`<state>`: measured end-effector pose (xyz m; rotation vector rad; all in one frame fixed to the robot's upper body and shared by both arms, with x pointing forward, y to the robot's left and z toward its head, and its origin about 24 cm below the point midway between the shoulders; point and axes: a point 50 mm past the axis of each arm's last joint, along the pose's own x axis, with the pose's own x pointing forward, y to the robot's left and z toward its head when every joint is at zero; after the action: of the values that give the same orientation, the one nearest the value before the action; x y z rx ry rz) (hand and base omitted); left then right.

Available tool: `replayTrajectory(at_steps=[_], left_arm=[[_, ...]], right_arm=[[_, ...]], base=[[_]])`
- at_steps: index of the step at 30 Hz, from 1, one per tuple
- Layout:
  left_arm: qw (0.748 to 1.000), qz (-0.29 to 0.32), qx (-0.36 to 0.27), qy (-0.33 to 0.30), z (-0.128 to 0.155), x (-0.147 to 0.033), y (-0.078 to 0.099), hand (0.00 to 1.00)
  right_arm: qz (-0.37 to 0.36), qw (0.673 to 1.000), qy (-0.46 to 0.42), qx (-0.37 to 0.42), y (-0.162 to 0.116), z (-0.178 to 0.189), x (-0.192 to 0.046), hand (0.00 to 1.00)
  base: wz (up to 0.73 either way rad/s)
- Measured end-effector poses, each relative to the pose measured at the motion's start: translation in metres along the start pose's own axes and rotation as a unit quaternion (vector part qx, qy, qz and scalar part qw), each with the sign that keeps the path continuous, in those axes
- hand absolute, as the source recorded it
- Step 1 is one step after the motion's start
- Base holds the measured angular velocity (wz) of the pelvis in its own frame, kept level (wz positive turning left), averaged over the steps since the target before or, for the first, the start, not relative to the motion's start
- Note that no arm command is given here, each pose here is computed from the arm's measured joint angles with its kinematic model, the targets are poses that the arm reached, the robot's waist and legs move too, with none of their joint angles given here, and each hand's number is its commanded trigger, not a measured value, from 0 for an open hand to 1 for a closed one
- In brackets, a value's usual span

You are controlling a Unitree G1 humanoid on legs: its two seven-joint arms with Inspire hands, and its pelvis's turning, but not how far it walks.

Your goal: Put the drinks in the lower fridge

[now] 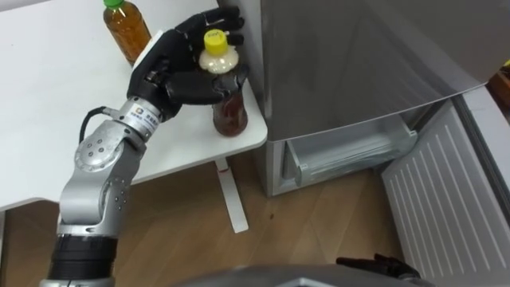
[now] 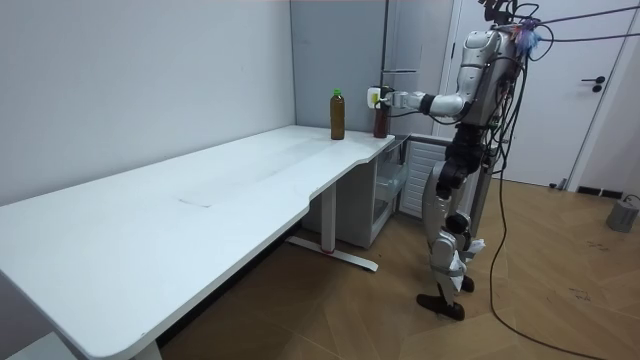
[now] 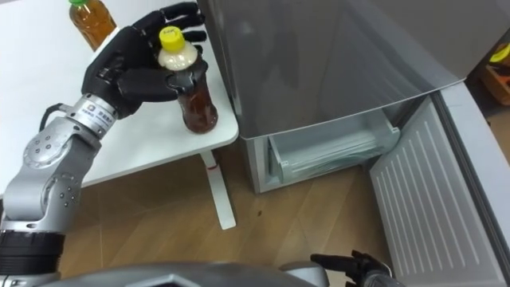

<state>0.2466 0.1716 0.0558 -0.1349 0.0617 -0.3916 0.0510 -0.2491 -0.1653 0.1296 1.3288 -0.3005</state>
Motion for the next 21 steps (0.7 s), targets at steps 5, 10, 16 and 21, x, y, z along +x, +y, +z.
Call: replayTrajectory(at_steps=[5, 10, 16, 21], left_arm=[[0.999, -0.025, 0.003, 0.027, -0.008, 0.002, -0.009, 1.00], [0.999, -0.038, 0.003, 0.039, -0.012, 0.004, -0.014, 1.00], [0.998, -0.037, 0.006, 0.040, -0.011, 0.003, -0.013, 1.00], [0.998, -0.037, 0.006, 0.040, -0.011, 0.003, -0.013, 1.00]], right_arm=[[-0.001, 1.000, -0.002, -0.001, 0.000, 0.001, 0.000, 0.00], [-0.002, 1.000, -0.001, -0.001, 0.000, 0.000, 0.000, 0.00], [-0.003, 1.000, -0.001, -0.002, 0.000, 0.000, 0.000, 0.00], [-0.004, 1.000, 0.000, -0.001, -0.001, 0.000, 0.000, 0.00]], base=[[0.00], [0.00], [0.00], [0.00]])
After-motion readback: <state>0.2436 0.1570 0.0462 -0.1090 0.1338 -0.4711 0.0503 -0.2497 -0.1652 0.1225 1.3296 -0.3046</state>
